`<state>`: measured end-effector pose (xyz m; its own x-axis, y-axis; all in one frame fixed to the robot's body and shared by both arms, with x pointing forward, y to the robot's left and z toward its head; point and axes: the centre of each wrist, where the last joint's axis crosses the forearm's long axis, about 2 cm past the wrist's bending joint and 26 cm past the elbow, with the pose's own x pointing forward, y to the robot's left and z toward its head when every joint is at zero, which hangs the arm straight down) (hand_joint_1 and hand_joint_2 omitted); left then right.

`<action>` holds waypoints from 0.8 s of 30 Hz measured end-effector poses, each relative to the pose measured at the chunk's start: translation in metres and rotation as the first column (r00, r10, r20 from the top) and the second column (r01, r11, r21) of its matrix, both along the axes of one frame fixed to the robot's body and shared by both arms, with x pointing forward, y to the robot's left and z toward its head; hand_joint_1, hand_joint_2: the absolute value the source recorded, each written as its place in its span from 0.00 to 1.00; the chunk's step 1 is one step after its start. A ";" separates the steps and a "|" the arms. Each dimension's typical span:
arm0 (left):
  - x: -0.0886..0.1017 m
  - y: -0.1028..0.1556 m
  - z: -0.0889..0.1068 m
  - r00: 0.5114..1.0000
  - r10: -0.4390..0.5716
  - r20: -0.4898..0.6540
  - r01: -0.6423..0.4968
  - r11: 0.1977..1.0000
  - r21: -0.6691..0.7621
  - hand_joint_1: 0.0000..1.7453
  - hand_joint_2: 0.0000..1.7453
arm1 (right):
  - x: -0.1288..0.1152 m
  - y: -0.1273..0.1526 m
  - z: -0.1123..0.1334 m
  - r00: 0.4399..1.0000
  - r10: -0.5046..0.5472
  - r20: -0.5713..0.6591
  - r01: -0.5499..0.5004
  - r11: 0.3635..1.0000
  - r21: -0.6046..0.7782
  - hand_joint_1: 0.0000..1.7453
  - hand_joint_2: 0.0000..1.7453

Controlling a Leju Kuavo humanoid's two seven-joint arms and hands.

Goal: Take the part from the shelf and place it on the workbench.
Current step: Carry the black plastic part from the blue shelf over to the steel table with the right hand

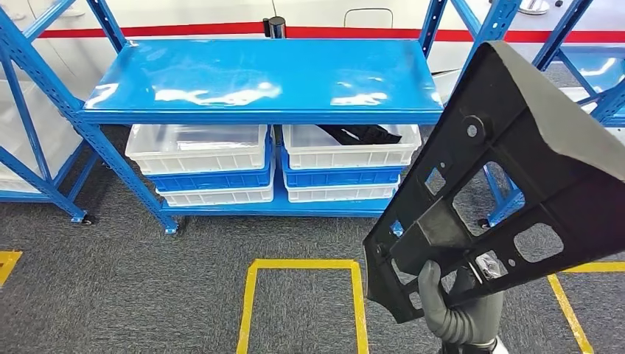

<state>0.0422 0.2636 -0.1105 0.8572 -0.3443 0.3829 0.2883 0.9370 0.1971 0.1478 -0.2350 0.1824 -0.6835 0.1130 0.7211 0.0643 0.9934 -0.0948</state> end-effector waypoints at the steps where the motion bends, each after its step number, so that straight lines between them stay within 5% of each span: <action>1: 0.000 -0.001 0.000 1.000 -0.003 0.003 0.003 1.000 -0.003 0.00 1.00 | -0.001 0.000 0.000 1.000 -0.003 0.000 0.003 1.000 -0.001 1.00 1.00; 24: 0.004 0.013 0.000 0.996 0.076 0.045 -0.077 0.997 0.032 0.00 1.00 | 0.043 0.013 0.014 0.987 0.146 0.070 -0.144 0.989 -0.029 1.00 1.00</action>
<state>0.0465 0.2764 -0.1104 0.8643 -0.2915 0.4099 0.2064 0.9487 0.2393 0.1909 -0.2223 0.1967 -0.7439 0.0251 0.6679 -0.0730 0.9903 -0.1185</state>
